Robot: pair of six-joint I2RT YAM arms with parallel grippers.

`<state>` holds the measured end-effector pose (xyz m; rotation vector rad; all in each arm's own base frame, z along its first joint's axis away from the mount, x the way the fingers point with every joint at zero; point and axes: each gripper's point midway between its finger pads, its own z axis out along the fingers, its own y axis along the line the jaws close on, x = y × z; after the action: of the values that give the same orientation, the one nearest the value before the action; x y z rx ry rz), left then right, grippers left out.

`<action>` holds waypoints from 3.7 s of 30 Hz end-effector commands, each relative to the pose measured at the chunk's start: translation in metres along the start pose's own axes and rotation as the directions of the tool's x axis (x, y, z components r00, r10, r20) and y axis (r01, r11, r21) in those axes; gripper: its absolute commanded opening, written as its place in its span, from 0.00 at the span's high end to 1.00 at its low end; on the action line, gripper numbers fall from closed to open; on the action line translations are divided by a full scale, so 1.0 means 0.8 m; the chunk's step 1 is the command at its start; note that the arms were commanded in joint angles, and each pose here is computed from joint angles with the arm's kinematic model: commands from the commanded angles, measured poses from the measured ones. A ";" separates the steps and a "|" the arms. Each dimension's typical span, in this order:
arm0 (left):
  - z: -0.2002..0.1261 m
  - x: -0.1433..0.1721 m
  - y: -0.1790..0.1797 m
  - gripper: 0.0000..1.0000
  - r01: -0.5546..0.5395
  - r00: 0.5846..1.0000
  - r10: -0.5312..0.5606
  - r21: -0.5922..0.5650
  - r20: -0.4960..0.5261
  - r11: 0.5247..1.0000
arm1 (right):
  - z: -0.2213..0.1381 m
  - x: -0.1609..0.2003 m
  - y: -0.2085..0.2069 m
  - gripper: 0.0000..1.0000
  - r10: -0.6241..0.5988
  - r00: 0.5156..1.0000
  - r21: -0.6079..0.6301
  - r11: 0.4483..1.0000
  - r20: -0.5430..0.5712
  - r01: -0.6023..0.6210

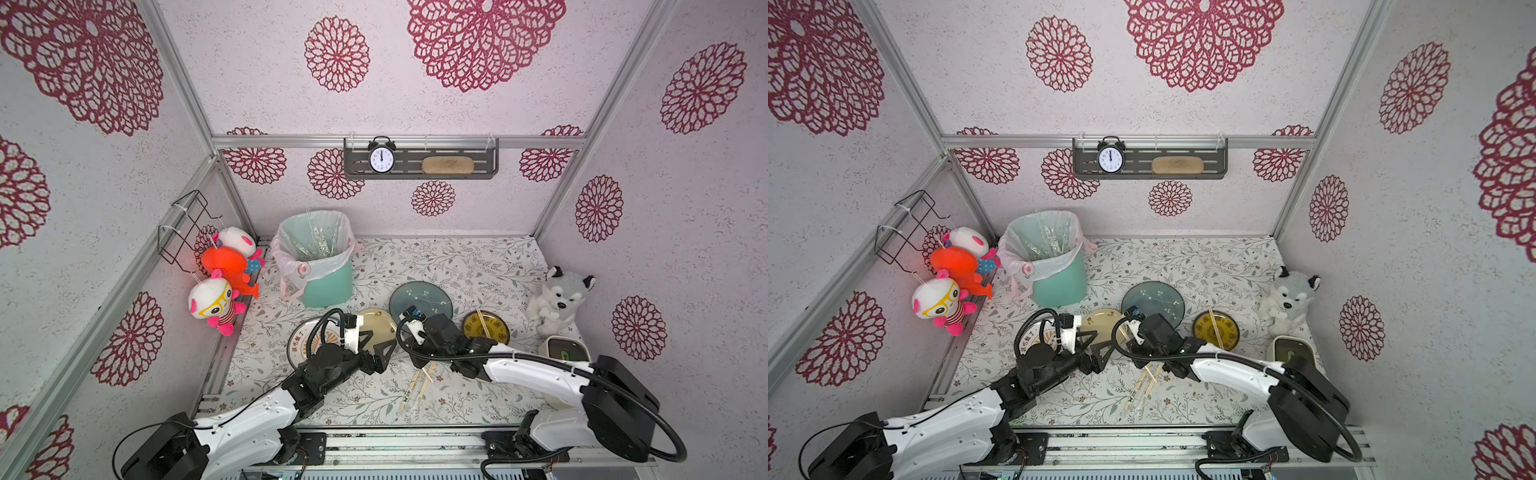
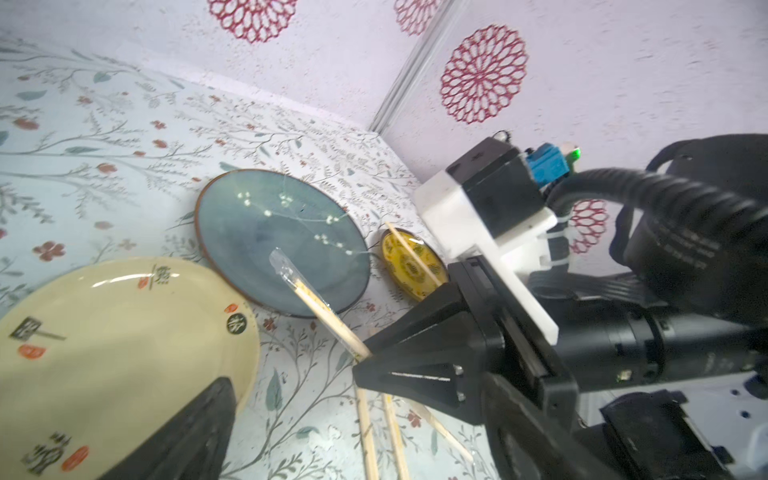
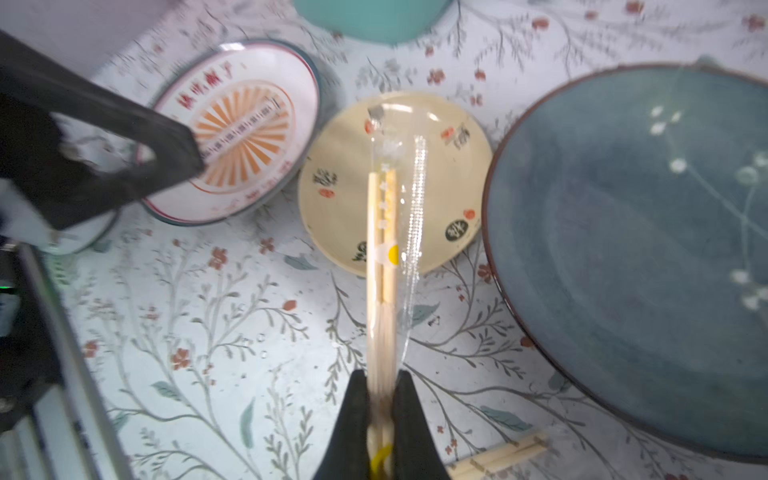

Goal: Remove the packaging of disposable chopsticks
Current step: Pick up the disposable chopsticks from the center of the board.

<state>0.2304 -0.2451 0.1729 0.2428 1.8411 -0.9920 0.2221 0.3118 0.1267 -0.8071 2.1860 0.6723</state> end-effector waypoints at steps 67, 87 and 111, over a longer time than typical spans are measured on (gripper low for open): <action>-0.020 -0.085 -0.184 1.00 -0.398 0.889 0.458 0.552 0.033 0.733 | -0.161 -0.048 0.077 0.17 -0.063 0.842 -0.451 0.822 0.536 0.348; 0.001 -0.094 -0.180 1.00 -0.422 0.876 0.478 0.581 0.063 0.696 | -0.123 -0.041 0.086 0.74 -0.096 0.869 -0.509 0.777 0.485 0.370; 0.004 -0.128 -0.162 0.48 -0.392 0.913 0.386 0.545 0.132 0.741 | -0.101 -0.030 0.065 1.00 -0.095 0.883 -0.445 0.836 0.459 0.321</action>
<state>0.2075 -0.3111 0.3135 0.9829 1.4083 -1.1896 0.1610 0.3044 0.1974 -1.0499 1.5455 1.2584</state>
